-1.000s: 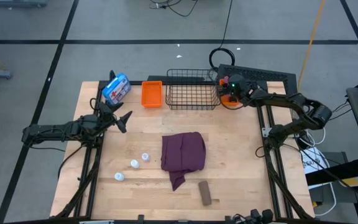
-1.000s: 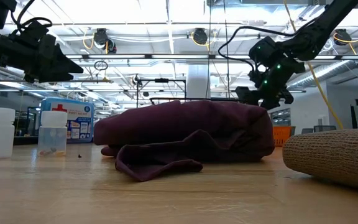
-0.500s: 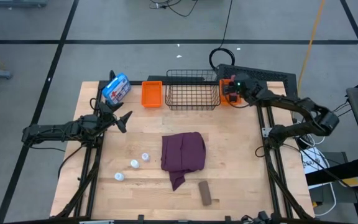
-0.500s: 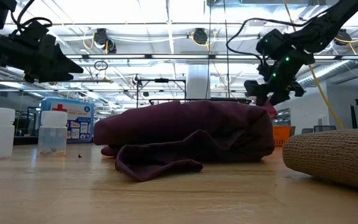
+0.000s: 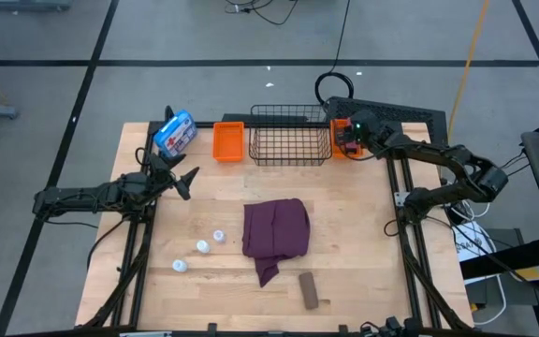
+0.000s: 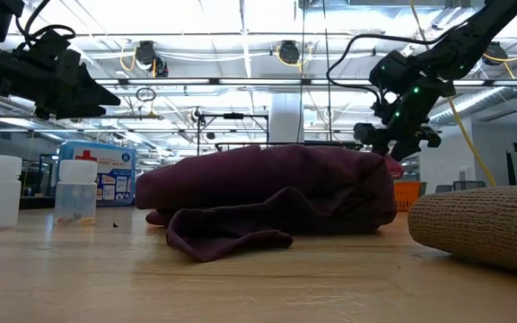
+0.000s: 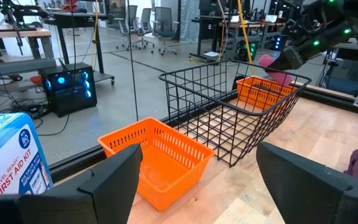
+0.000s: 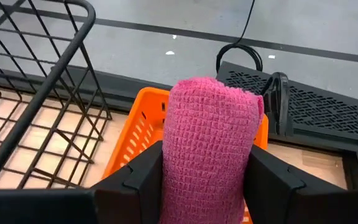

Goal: Pick & place medical supplies in basket/bin
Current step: Put the pink bandage into the right orange bin

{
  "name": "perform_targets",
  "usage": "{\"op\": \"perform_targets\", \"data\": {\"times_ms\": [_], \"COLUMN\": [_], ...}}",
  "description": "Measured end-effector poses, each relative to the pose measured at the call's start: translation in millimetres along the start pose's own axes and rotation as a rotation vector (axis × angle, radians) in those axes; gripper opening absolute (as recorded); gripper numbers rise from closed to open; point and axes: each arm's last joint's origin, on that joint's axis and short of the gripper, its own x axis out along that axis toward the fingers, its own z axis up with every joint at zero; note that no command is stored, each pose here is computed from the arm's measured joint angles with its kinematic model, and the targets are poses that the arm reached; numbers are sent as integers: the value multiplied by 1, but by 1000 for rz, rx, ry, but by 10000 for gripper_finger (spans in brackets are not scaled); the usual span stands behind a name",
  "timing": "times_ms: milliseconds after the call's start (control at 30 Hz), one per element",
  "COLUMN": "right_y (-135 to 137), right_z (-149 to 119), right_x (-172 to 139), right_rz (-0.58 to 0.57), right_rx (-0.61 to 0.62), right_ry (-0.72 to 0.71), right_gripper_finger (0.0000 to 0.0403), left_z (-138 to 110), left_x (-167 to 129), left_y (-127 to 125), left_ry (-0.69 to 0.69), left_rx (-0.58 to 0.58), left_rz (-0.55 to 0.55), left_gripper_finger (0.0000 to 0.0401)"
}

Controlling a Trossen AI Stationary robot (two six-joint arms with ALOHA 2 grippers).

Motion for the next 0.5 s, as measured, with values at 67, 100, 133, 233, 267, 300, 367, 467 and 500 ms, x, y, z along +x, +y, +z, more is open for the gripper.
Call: {"op": "perform_targets", "data": {"times_ms": [67,100,133,233,267,300,367,467,500], "right_y": [0,1,2,2,2,2,1,-1,0], "right_z": [0,0,-1,-8,-12,-15,-21,-28,-29], "right_x": [0,0,0,1,2,3,4,5,5], "right_rz": [2,7,16,33,40,45,51,57,78], "right_rx": [0,3,6,8,8,10,10,10,11], "right_ry": [-1,-10,-21,-39,-44,-50,-56,-53,-51], "right_gripper_finger": [169,169,169,169,169,169,169,172,174], "left_z": [0,0,0,0,0,0,0,0,0], "left_x": [0,0,0,0,0,0,0,0,0], "left_y": [0,0,0,0,0,0,0,0,0], "left_ry": [0,0,0,0,0,0,0,0,0], "left_rx": [0,0,0,0,0,0,0,0,0], "left_rz": [0,0,0,0,0,0,0,0,0], "left_gripper_finger": [324,324,324,324,324,324,324,324,324]}}
